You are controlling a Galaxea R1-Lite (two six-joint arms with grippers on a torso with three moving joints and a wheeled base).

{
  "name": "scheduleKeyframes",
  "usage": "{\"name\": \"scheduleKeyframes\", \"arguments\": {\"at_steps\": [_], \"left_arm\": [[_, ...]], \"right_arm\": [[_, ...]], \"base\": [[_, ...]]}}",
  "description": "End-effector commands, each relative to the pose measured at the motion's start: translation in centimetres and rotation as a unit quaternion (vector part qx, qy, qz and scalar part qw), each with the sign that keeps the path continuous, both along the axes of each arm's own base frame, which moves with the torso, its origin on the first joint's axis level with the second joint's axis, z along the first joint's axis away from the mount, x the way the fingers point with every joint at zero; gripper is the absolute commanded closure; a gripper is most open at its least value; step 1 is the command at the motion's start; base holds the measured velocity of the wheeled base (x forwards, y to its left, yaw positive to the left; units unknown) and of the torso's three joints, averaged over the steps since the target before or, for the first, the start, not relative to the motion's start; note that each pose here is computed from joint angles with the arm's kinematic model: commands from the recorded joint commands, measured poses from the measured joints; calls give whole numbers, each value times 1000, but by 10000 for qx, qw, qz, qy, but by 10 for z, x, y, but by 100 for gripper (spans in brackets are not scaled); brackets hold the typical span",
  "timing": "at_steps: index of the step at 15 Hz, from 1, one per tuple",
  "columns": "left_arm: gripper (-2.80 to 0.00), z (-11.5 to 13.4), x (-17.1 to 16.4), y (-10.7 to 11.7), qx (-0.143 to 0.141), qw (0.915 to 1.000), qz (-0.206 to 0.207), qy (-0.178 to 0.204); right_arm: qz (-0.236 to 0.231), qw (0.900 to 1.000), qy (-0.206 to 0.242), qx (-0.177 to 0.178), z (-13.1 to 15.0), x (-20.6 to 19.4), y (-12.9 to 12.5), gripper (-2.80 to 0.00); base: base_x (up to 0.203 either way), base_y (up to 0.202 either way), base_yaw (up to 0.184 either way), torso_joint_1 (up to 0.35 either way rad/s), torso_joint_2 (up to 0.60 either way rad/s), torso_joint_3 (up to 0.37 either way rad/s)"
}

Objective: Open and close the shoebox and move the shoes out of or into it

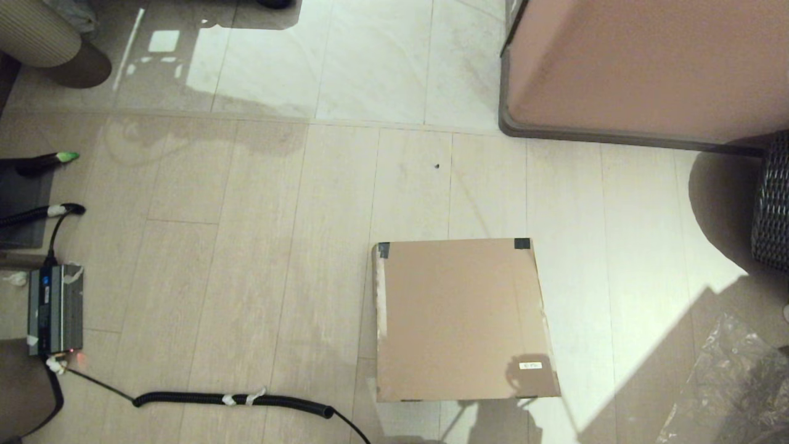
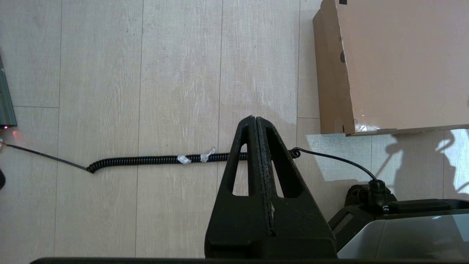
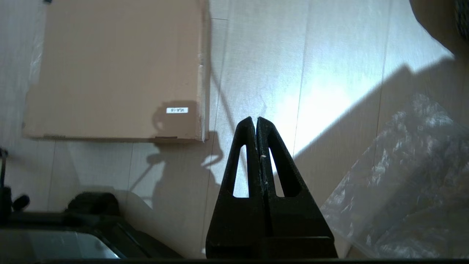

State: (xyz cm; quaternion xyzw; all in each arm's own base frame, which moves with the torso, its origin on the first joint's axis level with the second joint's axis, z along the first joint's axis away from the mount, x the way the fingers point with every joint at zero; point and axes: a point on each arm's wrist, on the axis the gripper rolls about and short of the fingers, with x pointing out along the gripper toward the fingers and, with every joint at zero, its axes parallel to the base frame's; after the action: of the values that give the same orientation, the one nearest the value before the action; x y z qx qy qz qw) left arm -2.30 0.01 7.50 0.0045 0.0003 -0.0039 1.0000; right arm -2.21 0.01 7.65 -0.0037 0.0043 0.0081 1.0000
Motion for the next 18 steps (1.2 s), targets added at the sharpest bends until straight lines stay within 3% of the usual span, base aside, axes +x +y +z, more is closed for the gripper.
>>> {"name": "scheduleKeyframes", "arguments": {"at_steps": [1,5,18], "left_arm": [[0,0,0,0,1,10000,1,12],[0,0,0,0,1,10000,1,19],[0,0,0,0,-6,10000,1,20]], "right_arm": [[-81,9999,-28,68,-1,-1,0,0],[-75,9999,-21,-99,-1,-1,0,0],[-73,10000,-13,-33,-2,-1,0,0]], "base": [[0,0,0,0,0,0],[0,0,0,0,0,0],[0,0,0,0,0,0]]}}
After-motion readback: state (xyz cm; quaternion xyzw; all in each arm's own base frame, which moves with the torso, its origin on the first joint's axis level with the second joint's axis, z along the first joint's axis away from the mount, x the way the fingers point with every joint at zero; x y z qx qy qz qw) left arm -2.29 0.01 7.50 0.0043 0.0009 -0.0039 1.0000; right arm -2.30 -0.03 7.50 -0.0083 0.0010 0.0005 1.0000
